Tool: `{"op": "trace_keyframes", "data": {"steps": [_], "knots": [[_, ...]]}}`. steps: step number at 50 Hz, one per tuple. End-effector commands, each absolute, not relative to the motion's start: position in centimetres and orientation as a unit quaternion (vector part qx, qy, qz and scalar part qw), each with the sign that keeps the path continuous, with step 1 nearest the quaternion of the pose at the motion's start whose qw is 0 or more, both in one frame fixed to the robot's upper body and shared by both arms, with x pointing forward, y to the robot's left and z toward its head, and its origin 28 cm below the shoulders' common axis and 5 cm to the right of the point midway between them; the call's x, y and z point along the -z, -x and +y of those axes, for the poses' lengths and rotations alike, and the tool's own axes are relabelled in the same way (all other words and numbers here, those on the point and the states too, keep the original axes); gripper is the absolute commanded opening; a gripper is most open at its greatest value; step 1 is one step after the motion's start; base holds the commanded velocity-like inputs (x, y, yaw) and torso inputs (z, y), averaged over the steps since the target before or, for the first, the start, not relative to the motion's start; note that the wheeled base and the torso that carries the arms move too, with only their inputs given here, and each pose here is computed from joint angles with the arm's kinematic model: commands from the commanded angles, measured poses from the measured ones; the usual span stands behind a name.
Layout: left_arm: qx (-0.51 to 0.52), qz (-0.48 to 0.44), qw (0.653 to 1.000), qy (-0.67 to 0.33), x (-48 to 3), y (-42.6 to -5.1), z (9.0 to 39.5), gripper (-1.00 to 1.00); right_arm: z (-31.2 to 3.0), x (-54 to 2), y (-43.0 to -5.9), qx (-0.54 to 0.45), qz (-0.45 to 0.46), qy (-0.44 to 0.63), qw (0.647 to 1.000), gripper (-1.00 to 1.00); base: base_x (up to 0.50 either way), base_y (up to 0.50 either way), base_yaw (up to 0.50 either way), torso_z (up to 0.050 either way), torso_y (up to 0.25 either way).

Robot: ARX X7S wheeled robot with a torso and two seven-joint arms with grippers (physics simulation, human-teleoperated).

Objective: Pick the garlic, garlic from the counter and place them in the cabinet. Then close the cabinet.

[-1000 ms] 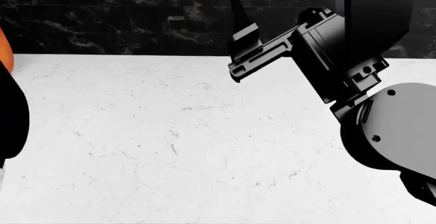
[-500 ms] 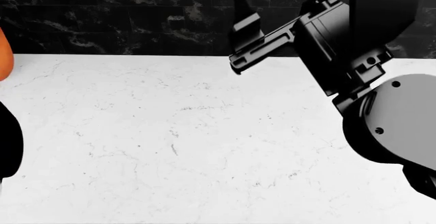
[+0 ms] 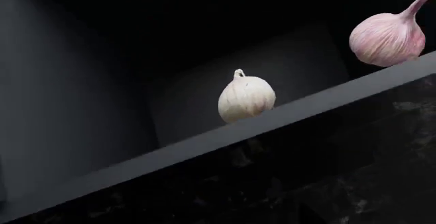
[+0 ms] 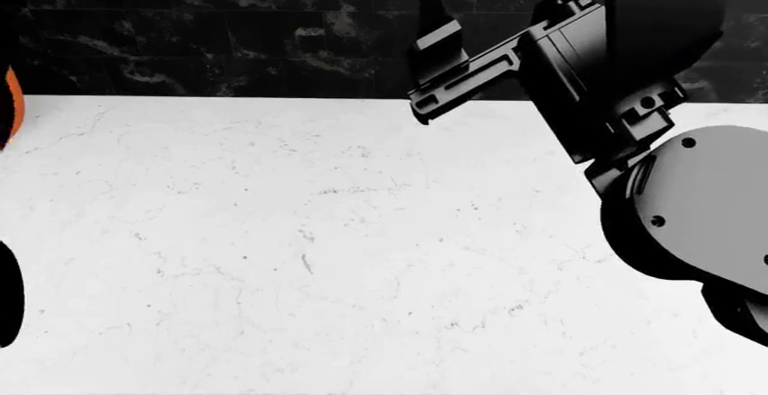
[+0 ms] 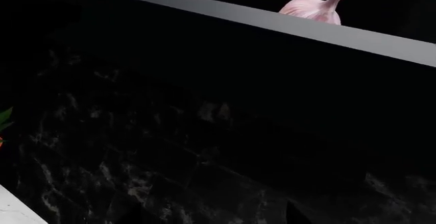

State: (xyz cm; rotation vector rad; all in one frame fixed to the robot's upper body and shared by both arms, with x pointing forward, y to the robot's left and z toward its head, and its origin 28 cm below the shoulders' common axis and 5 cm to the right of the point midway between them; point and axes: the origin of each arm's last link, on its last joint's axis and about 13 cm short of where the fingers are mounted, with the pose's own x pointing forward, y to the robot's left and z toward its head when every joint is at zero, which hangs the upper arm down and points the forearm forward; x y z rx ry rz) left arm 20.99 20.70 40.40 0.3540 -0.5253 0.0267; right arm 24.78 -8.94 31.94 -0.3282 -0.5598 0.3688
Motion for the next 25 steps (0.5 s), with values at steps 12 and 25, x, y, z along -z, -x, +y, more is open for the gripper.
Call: {"op": "trace_keyframes", "data": {"steps": [12,25], "knots": [[0.027,-0.202,0.943,-0.261,-31.5,-20.7,21.0,1.00,-9.3,-31.4,-24.8,-0.184,-0.254,0.171,0.934,1.00,0.00,0.00,0.00,0.000,0.000],[0.032,-0.159,0.941,-0.297,-27.7,-21.4,22.0,1.00,-9.4,-31.2,-24.8,-0.192,-0.250,0.177,0.932,1.00,0.00,0.00,0.00,0.000,0.000]]}}
